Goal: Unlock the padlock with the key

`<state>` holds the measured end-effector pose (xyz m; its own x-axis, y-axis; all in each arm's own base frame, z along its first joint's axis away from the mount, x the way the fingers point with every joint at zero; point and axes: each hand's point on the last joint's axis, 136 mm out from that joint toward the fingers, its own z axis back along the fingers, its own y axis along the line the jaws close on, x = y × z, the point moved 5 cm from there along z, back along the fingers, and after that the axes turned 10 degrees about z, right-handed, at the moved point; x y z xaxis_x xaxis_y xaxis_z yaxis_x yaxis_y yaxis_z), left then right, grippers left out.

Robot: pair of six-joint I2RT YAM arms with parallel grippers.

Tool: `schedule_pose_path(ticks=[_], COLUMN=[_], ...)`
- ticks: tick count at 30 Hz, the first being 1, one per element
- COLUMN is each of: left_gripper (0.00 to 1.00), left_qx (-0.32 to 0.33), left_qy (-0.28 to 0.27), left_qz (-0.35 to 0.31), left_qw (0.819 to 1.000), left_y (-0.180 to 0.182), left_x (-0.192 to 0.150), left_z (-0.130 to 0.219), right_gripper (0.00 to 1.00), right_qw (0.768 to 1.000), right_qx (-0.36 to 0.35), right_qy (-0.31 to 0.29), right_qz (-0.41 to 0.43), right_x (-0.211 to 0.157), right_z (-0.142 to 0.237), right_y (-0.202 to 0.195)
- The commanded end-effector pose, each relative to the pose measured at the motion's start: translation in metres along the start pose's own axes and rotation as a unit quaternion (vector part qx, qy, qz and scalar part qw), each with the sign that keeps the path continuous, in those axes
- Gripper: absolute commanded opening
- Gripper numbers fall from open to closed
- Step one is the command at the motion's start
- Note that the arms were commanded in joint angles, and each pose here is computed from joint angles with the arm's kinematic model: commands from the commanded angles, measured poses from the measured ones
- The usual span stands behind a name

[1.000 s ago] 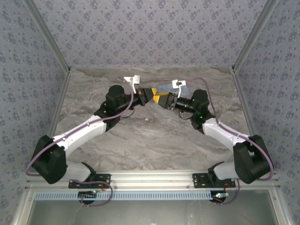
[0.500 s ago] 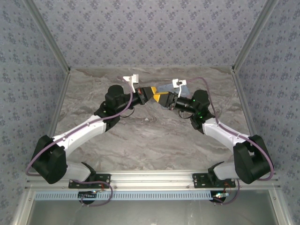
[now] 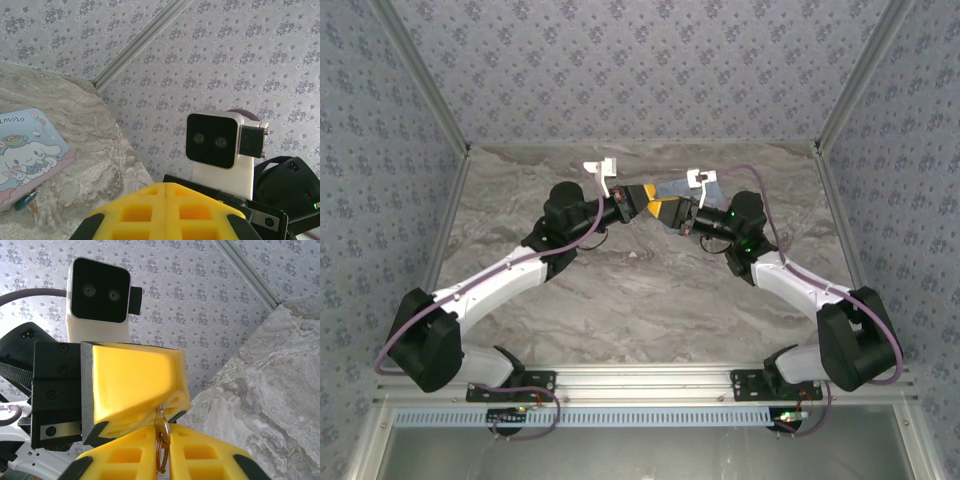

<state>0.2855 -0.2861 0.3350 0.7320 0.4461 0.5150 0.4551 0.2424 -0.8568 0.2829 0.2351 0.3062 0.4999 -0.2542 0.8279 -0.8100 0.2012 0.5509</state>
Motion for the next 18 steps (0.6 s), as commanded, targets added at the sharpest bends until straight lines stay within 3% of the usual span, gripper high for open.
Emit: schedule_pose_path(ticks=[1, 4, 10, 18], left_gripper=[0.00, 0.02, 0.44, 0.71], left_qx=[-0.033, -0.026, 0.008, 0.138], left_qy=[-0.005, -0.006, -0.023, -0.034], left_qz=[-0.013, -0.014, -0.014, -0.005], left_qw=[0.999, 1.000, 1.000, 0.990], left_y=[-0.016, -0.015, -0.005, 0.043], left_x=[0.004, 0.006, 0.016, 0.033], left_z=[0.004, 0.005, 0.015, 0.031], right_gripper=[0.07, 0.01, 0.00, 0.00], right_qw=[1.000, 1.000, 0.997, 0.972], right_qx=[-0.011, -0.024, -0.071, -0.207], right_qy=[-0.016, -0.014, 0.011, 0.111], right_qz=[0.007, 0.007, 0.003, 0.021], right_x=[0.009, 0.008, -0.005, -0.041], right_z=[0.005, 0.008, 0.016, 0.043], right_y=[0.000, -0.002, -0.015, -0.039])
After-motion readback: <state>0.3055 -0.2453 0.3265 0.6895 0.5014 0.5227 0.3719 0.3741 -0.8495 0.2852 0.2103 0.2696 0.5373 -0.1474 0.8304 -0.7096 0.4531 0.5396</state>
